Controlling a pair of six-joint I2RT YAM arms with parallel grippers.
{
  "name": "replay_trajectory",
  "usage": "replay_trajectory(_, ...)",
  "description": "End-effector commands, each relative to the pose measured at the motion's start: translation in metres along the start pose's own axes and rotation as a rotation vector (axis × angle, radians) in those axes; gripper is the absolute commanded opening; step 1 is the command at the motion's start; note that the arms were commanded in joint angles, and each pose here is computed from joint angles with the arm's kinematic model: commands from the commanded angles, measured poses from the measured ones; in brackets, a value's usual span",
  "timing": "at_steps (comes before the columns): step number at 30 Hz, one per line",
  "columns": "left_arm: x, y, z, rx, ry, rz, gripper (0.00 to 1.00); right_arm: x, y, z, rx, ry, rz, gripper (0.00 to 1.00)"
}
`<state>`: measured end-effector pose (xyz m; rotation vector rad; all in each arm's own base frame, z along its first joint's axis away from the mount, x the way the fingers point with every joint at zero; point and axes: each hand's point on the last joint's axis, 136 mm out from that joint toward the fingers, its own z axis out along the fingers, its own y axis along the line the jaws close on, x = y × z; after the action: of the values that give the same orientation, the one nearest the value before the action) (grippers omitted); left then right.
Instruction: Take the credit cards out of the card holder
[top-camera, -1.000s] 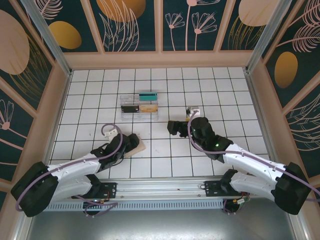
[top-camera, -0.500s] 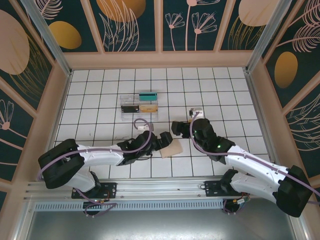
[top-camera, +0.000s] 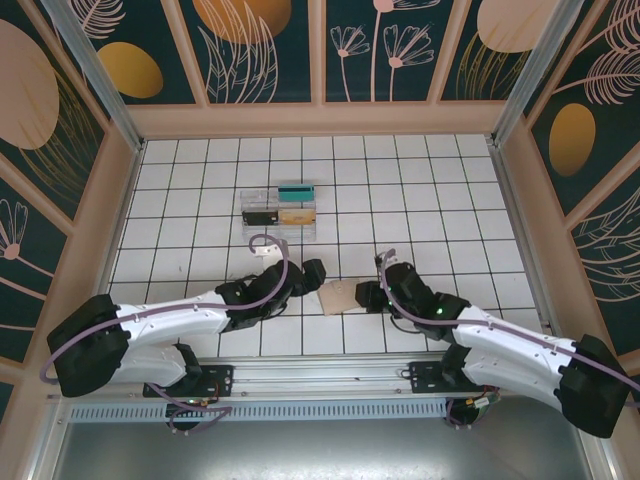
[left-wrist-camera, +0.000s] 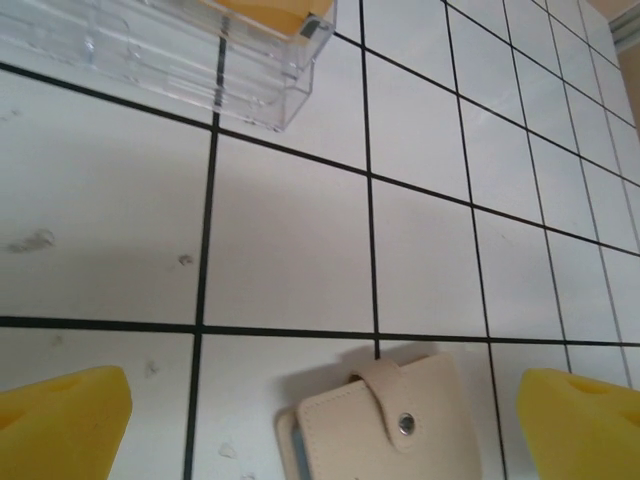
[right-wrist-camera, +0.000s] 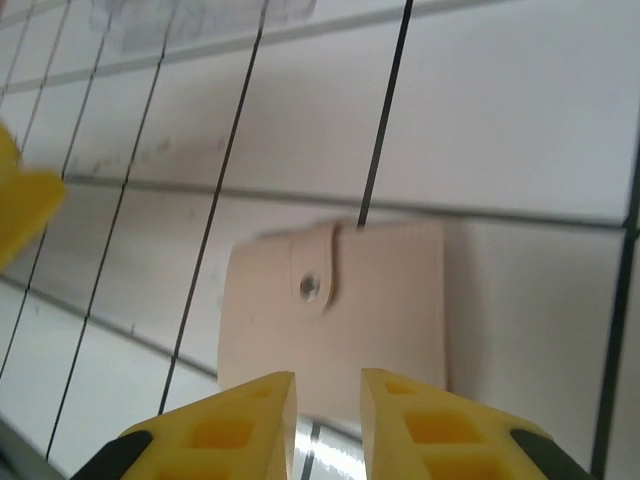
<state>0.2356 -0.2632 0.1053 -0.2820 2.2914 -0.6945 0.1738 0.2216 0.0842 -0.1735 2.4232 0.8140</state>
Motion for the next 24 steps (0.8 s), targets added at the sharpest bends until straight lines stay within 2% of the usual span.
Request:
replay_trajectory(1, -0.015, -0.002, -0.003, -0.025, -0.044, 0.072, 0.99, 0.033, -0.003, 0.004, -0.008, 0.1, 0.065, 0.25)
replay_trajectory(6, -0.015, -0.002, -0.001, -0.04, -0.036, 0.106, 0.99, 0.06, -0.012, 0.022, 0.029, 0.19, 0.09, 0.13)
replay_trajectory(10, -0.016, -0.003, -0.004, -0.037, -0.033, 0.13, 0.99, 0.06, -0.027, 0.03, 0.109, 0.188, 0.08, 0.12)
replay_trajectory(15, -0.019, -0.005, -0.005, -0.049, -0.03, 0.193, 0.99, 0.033, -0.049, 0.033, 0.197, 0.124, 0.099, 0.1)
replay_trajectory(21, -0.013, -0.014, 0.002, -0.04, 0.015, 0.305, 0.91, -0.004, -0.053, 0.036, 0.166, 0.028, 0.091, 0.11)
replay_trajectory(24, -0.01, -0.016, 0.006, -0.059, 0.035, 0.342, 0.89, -0.014, -0.05, 0.043, 0.152, 0.032, 0.074, 0.11)
